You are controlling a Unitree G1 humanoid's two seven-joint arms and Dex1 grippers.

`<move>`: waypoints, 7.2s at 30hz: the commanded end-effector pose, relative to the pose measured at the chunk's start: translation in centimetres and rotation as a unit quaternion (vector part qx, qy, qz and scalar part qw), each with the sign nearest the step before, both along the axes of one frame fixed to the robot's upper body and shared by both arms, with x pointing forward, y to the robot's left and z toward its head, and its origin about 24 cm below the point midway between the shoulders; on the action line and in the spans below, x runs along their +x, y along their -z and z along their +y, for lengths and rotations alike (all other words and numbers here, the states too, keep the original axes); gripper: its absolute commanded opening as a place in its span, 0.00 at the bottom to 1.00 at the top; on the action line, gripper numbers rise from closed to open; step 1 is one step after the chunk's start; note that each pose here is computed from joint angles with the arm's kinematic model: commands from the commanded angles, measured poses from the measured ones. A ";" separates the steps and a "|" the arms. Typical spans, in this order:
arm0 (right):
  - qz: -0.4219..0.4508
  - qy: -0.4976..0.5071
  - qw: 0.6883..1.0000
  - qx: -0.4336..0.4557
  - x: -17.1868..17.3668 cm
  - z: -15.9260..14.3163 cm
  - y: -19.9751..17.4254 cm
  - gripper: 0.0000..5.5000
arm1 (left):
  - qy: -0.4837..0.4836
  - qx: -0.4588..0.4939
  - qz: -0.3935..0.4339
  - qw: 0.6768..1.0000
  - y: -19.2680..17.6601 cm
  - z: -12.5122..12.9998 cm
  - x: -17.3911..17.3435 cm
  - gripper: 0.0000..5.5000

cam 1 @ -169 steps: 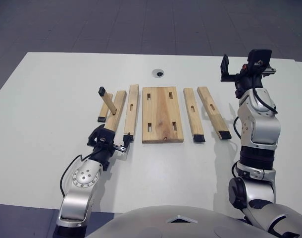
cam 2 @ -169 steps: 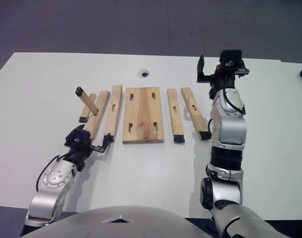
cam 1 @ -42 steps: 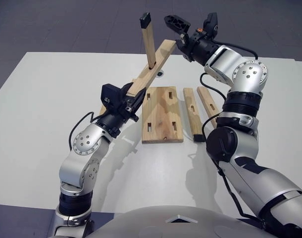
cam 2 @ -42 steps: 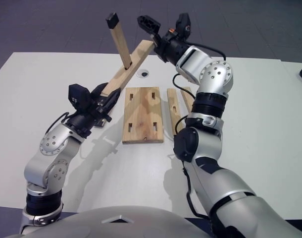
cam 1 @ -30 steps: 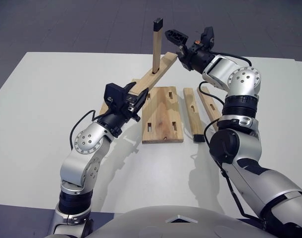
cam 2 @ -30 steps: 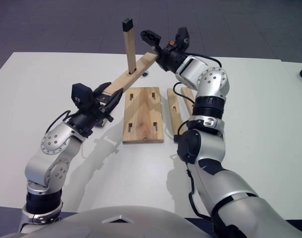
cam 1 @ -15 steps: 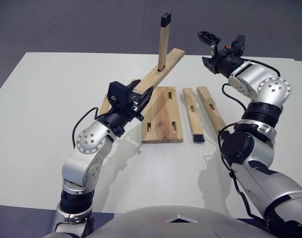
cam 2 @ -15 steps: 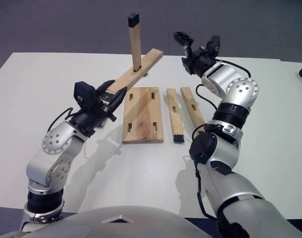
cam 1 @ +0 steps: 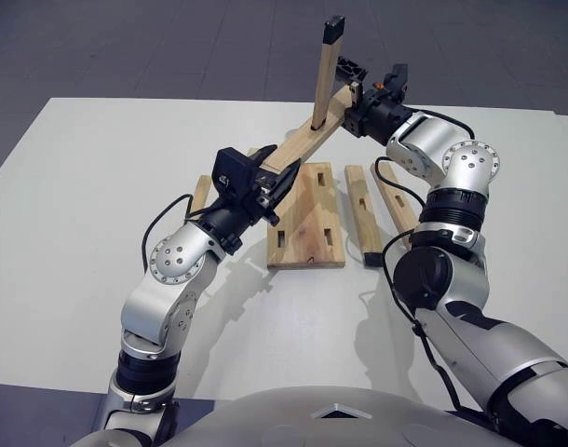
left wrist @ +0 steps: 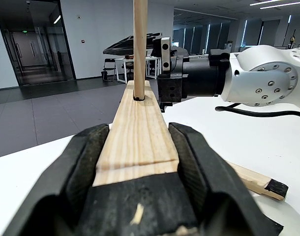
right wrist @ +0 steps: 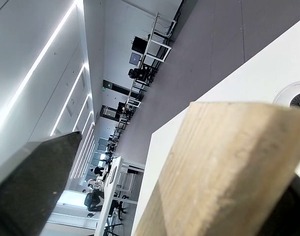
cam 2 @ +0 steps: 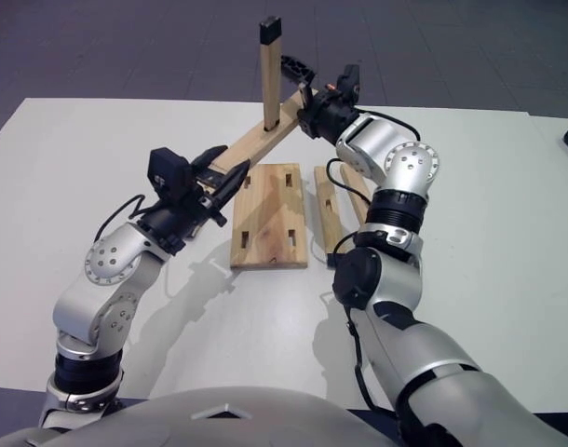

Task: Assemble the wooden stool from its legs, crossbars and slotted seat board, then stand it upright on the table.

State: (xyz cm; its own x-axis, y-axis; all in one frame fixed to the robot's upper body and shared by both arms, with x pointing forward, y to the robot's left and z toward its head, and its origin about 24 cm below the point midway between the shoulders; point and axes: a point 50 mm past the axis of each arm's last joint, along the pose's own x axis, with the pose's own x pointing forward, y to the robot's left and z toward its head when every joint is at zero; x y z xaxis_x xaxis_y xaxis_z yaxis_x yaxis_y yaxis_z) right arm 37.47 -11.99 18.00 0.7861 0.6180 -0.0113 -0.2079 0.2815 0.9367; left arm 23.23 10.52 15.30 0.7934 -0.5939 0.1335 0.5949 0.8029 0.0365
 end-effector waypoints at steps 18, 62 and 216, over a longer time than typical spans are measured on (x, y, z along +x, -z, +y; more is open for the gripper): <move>-0.007 -0.004 1.000 -0.003 -0.7 -0.6 -0.6 0.32 | -0.006 0.016 -0.013 1.000 -0.1 0.1 0.5 0.37; -0.230 0.140 0.958 -0.094 -4.9 -3.2 -7.4 0.19 | 0.145 0.446 -0.034 0.883 9.7 0.9 -0.1 0.98; -0.447 0.283 0.756 -0.386 -10.9 -13.0 -9.0 0.96 | -0.248 -0.111 -0.064 0.960 -4.8 7.4 5.0 0.98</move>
State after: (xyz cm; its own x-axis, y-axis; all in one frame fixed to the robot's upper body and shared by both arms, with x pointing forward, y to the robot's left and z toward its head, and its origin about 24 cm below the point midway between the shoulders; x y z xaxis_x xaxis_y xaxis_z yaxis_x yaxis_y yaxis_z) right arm 25.57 -21.81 29.38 0.6979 0.3162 0.6426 -0.4515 0.8908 0.0520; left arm 28.74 16.15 19.67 0.9370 -0.1707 0.3049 0.2187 0.9670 -0.1309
